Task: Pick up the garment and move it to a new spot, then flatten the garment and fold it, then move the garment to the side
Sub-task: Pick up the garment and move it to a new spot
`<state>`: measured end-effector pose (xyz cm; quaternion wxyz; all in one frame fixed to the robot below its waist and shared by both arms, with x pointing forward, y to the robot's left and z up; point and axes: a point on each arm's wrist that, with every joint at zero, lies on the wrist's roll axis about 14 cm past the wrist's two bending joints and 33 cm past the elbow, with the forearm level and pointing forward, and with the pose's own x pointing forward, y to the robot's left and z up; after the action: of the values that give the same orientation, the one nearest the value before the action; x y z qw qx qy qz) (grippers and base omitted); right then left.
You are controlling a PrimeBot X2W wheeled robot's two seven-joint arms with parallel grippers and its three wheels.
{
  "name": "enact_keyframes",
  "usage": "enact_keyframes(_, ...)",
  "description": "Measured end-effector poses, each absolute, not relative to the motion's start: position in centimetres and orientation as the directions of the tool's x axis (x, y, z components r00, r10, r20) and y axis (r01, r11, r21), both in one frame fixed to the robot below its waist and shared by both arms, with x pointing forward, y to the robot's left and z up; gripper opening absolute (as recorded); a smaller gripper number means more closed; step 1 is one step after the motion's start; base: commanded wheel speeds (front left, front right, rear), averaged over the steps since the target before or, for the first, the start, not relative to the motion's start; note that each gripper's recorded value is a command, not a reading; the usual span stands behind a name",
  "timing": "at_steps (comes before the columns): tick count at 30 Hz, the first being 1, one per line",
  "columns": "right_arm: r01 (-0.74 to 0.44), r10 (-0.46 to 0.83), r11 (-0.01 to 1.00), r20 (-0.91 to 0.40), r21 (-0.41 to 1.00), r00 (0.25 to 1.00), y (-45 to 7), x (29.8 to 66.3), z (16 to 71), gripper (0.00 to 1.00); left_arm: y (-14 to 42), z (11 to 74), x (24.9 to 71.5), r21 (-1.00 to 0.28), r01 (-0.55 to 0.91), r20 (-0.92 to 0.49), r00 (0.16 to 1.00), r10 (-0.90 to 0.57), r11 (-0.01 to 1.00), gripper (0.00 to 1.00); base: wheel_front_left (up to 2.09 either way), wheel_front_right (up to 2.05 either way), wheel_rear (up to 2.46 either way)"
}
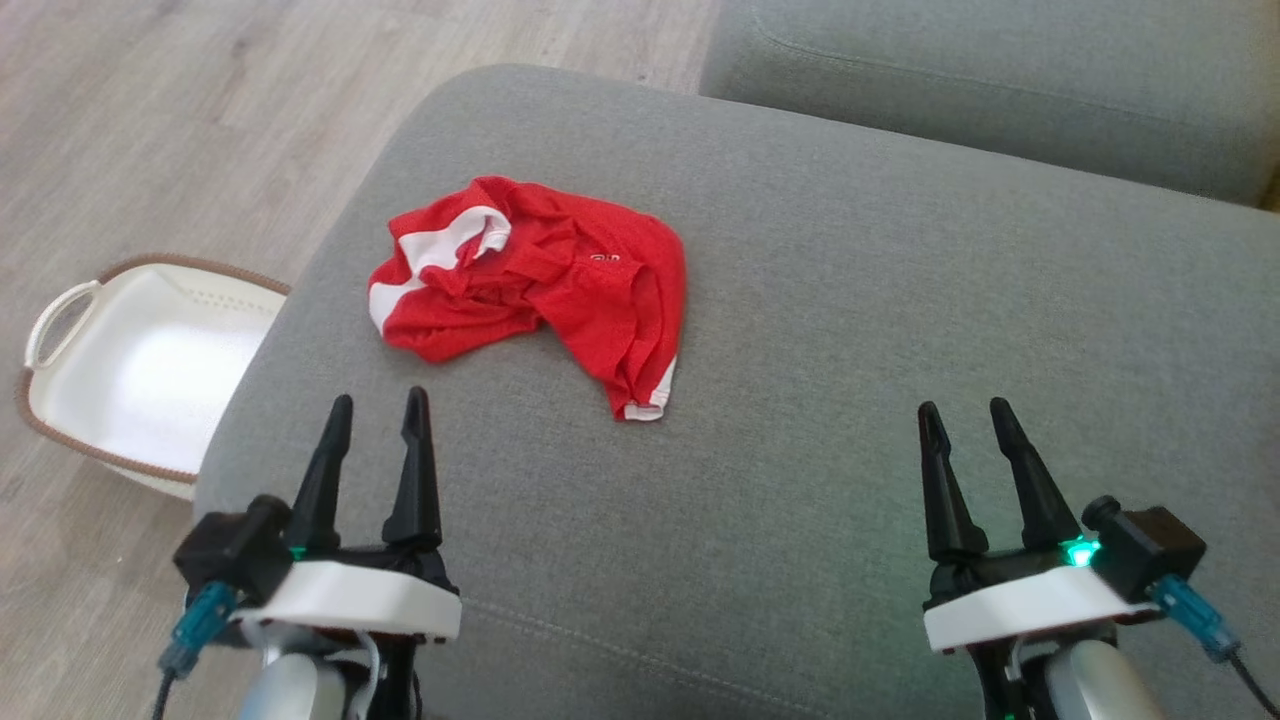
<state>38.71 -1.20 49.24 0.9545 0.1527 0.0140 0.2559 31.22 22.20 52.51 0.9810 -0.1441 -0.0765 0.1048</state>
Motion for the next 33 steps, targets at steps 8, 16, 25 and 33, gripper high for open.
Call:
enact_keyframes(8, -0.425, 0.44, 0.846, 0.029, 0.322, 0.898, -3.1, 39.5, 48.2, 1.0, 23.7, 52.7, 32.7, -0.247, -0.204, 0.128, 0.962, 0.241, 0.947, 1.0, 0.0, 0.0, 0.0)
enact_keyframes(16, -0.335, 0.341, 0.892, 0.036, 0.303, 0.939, -6.4, 42.4, 47.9, 1.0, 25.0, 52.8, 38.4, -0.137, -0.14, 0.122, 0.98, 0.157, 0.981, 1.0, 0.0, 0.0, 0.0)
enact_keyframes(25, -0.251, 0.239, 0.931, 0.077, 0.265, 0.968, -10.0, 46.2, 48.9, 1.0, 26.7, 51.6, 46.9, 0.014, -0.051, -0.035, 0.998, 0.051, 0.999, 1.0, 0.0, 0.0, 0.0)
enact_keyframes(33, -0.177, 0.166, 0.954, 0.065, 0.243, 0.984, -13.0, 48.1, 48.1, 1.0, 26.5, 45.2, 52.4, 0.052, 0.029, -0.348, 0.937, -0.009, 0.998, 1.0, 0.0, 0.0, 0.0)
